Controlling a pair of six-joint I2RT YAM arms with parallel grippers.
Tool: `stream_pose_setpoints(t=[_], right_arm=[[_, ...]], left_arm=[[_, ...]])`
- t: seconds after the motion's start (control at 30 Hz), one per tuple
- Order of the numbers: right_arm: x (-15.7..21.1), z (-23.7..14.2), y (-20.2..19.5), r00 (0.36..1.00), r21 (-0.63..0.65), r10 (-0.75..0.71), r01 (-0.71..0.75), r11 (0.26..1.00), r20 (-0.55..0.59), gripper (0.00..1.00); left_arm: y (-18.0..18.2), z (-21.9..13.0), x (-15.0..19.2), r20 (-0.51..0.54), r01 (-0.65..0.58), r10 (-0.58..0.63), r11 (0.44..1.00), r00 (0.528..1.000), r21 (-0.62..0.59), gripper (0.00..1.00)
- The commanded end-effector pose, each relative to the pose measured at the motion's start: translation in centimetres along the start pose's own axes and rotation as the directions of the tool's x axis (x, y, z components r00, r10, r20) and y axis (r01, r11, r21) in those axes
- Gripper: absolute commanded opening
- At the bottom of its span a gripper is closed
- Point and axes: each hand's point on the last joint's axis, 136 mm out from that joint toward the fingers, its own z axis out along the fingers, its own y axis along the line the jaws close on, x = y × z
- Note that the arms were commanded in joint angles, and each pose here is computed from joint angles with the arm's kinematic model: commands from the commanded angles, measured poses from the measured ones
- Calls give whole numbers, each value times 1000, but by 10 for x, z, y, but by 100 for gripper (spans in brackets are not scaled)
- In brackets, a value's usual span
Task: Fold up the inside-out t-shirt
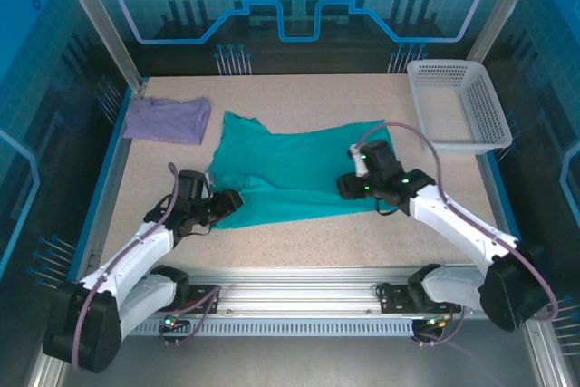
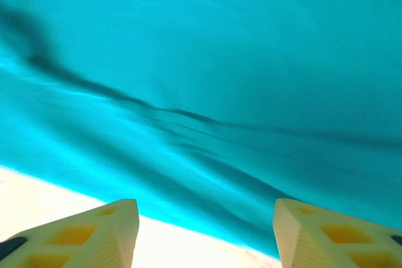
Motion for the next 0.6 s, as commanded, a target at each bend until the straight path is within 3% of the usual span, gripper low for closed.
stream_pose_setpoints(t=[0.0,0.13,0.27,0.57], right_arm=[[-44,22,74,981,-157,-152,169,973,118,61],[-56,67,136,951,-188,-302,310,932,69,62],[-58,109,171,916,-177,-402,398,900,14,64],[-39,178,176,894,-150,-421,399,904,-155,60]], left_arm=[[21,6,5,-39,94,-96,994,995,-47,46],[28,18,9,-73,120,-123,992,990,-46,38],[40,22,15,-84,130,-135,989,987,-69,33],[52,21,24,-90,146,-153,985,984,-87,31]])
